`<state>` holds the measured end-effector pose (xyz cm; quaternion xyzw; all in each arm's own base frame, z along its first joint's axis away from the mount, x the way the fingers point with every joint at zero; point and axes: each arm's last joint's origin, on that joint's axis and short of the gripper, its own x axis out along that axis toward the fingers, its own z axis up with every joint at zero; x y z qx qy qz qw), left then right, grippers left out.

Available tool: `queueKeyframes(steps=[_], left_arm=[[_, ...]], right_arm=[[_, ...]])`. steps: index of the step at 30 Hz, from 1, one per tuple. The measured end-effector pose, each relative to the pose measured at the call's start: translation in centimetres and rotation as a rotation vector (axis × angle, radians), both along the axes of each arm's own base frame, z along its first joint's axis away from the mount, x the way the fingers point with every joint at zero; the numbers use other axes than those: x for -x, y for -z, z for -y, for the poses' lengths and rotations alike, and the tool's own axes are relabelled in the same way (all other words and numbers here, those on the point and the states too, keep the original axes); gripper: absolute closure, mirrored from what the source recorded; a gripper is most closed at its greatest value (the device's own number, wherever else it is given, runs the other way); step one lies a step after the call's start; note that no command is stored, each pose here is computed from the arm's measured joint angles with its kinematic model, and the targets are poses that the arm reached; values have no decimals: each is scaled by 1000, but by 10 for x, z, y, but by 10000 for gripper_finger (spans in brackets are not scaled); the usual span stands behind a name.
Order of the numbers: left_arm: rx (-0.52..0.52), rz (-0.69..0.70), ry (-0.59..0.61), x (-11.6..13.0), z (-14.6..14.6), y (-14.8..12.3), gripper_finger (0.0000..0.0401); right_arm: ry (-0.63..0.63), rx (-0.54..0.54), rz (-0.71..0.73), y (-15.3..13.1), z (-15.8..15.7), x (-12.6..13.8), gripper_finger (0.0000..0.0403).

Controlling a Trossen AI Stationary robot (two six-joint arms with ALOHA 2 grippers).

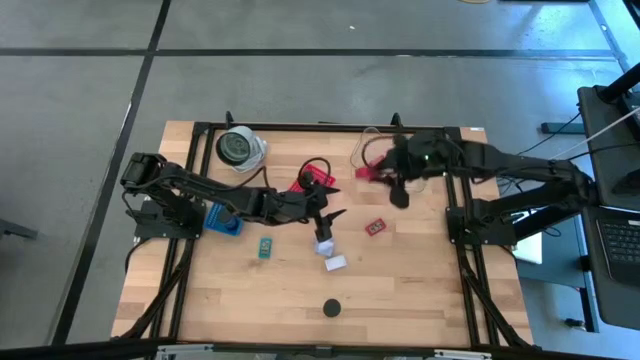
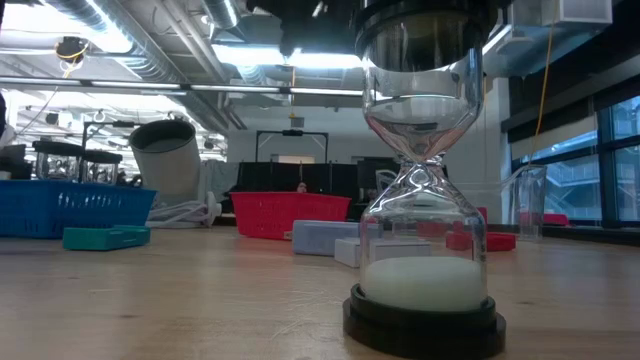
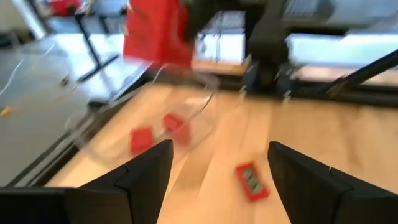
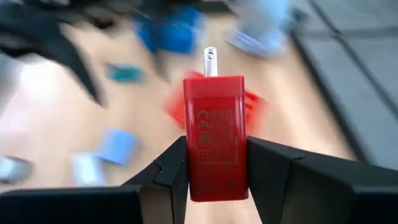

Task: Pick & Place Office items
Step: Put the red charger adapter into the white bin

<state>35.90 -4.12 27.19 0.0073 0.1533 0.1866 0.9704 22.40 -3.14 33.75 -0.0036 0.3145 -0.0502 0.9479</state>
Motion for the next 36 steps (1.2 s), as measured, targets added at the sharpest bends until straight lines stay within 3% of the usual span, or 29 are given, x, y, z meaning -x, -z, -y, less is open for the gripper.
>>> queueKeyframes(steps=[7, 11, 19, 27, 36], left_arm=[[60, -116, -53, 6, -1, 13, 137], [70, -131, -61, 7, -1, 15, 137], [70, -128, -60, 7, -1, 15, 137], [69, -128, -61, 7, -1, 15, 146], [84, -171, -68, 9, -1, 19, 148]], right_arm=[[360, 132, -213, 13, 42, 22, 272], [472, 88, -283, 36, 67, 35, 275], [549, -142, -348, 86, 94, 42, 274], [577, -206, -457, 131, 108, 27, 274], [575, -216, -491, 157, 119, 11, 273]])
